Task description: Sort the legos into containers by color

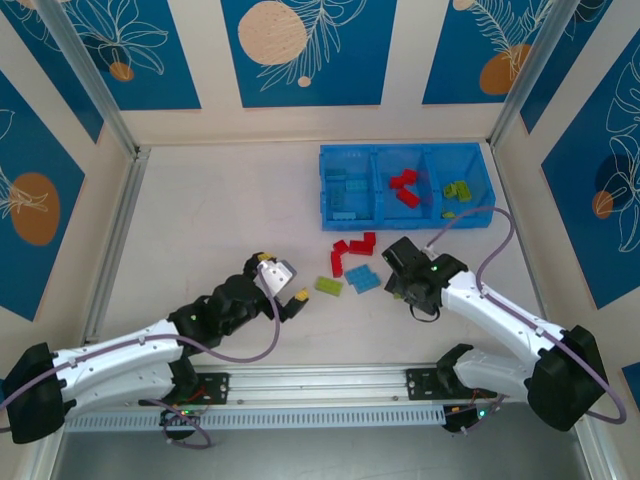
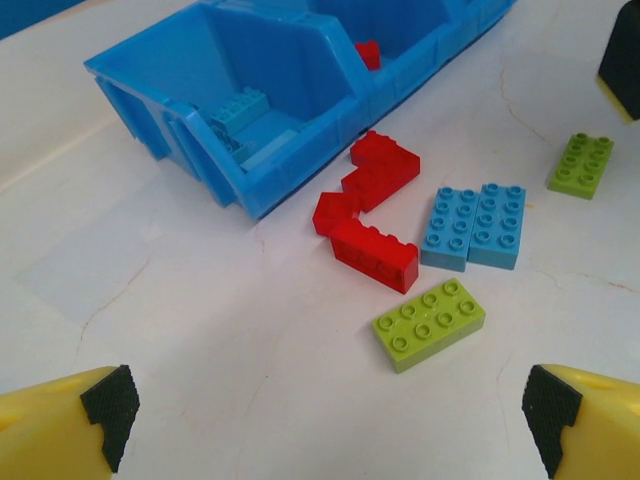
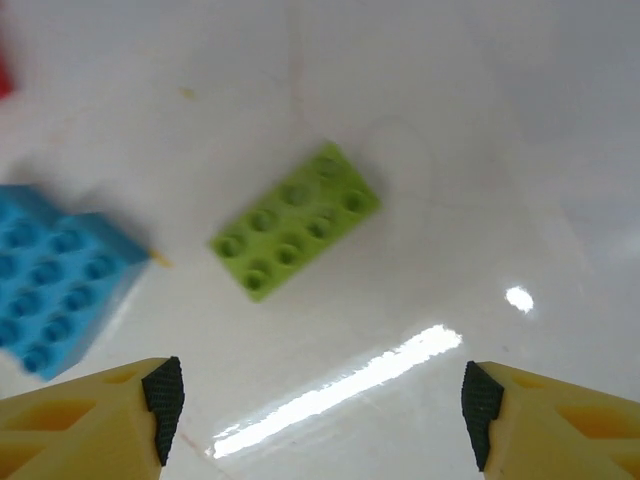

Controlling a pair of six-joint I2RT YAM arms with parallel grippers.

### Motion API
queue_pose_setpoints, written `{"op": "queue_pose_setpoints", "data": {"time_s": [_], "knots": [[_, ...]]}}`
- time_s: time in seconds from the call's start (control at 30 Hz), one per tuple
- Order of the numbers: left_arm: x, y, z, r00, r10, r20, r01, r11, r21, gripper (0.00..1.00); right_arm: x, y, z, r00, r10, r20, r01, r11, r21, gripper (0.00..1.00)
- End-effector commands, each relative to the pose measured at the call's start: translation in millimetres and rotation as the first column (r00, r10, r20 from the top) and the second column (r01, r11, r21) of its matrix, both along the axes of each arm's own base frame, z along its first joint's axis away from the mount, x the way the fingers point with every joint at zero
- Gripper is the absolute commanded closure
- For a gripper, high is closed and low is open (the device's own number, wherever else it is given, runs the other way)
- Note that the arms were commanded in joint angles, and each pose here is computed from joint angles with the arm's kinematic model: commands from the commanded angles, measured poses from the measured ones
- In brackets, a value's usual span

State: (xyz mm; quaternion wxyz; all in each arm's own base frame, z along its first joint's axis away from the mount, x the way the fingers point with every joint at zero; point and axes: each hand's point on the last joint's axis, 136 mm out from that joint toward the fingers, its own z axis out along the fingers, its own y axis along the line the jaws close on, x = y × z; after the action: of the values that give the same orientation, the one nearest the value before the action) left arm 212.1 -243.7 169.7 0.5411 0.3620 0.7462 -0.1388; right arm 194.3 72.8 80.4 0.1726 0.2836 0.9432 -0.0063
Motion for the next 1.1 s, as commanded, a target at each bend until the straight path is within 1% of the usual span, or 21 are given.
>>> {"op": "queue_pose_setpoints", "data": {"time_s": [0.0, 0.13, 0.3, 0.43, 0.47, 0.53, 0.63, 0.77, 0.87, 0.97, 1.03, 1.07], "knots": [[2, -5, 9, 1.000, -0.008, 0.009, 0.009, 0.999, -0.039, 0.00, 1, -3, -11, 0.979, -0.198, -0.045, 0.201, 0.976, 0.078, 0.23], [2, -5, 8, 1.000, -0.006, 0.012, 0.007, 0.999, -0.033, 0.00, 19, 3, -22, 0.968, -0.229, -0.104, 0.242, 0.961, 0.133, 0.19], [3, -3, 8, 1.000, 0.002, 0.018, -0.002, 1.000, -0.023, 0.00, 41, 19, -35, 0.962, -0.222, -0.161, 0.254, 0.942, 0.218, 0.17], [4, -2, 8, 1.000, 0.004, 0.019, -0.004, 1.000, -0.019, 0.00, 42, 20, -44, 0.950, -0.245, -0.194, 0.284, 0.937, 0.203, 0.18], [4, -2, 8, 1.000, 0.004, 0.020, -0.003, 1.000, -0.020, 0.00, 40, 18, -47, 0.944, -0.260, -0.205, 0.299, 0.935, 0.189, 0.19], [3, -2, 9, 1.000, 0.003, 0.020, -0.002, 1.000, -0.022, 0.00, 31, 11, -53, 0.926, -0.297, -0.235, 0.335, 0.931, 0.146, 0.27], [3, -2, 9, 1.000, 0.000, 0.018, 0.001, 1.000, -0.027, 0.00, 21, 2, -60, 0.908, -0.330, -0.260, 0.362, 0.928, 0.088, 0.35], [2, -3, 9, 1.000, -0.003, 0.014, 0.004, 1.000, -0.028, 0.00, 16, -1, -69, 0.905, -0.329, -0.269, 0.359, 0.931, 0.070, 0.37], [2, -3, 8, 1.000, -0.003, 0.015, 0.003, 1.000, -0.025, 0.00, 14, -4, -68, 0.906, -0.331, -0.265, 0.356, 0.933, 0.050, 0.45], [3, -2, 10, 1.000, 0.000, 0.018, 0.000, 1.000, -0.028, 0.00, 13, -5, -66, 0.910, -0.332, -0.250, 0.356, 0.933, 0.057, 0.54], [2, -2, 10, 1.000, -0.003, 0.018, 0.003, 1.000, -0.029, 0.00, 12, -6, -64, 0.916, -0.329, -0.229, 0.352, 0.933, 0.067, 0.57], [2, -2, 11, 1.000, -0.002, 0.018, 0.003, 1.000, -0.030, 0.00, 12, -7, -63, 0.919, -0.329, -0.218, 0.352, 0.933, 0.074, 0.56]]}}
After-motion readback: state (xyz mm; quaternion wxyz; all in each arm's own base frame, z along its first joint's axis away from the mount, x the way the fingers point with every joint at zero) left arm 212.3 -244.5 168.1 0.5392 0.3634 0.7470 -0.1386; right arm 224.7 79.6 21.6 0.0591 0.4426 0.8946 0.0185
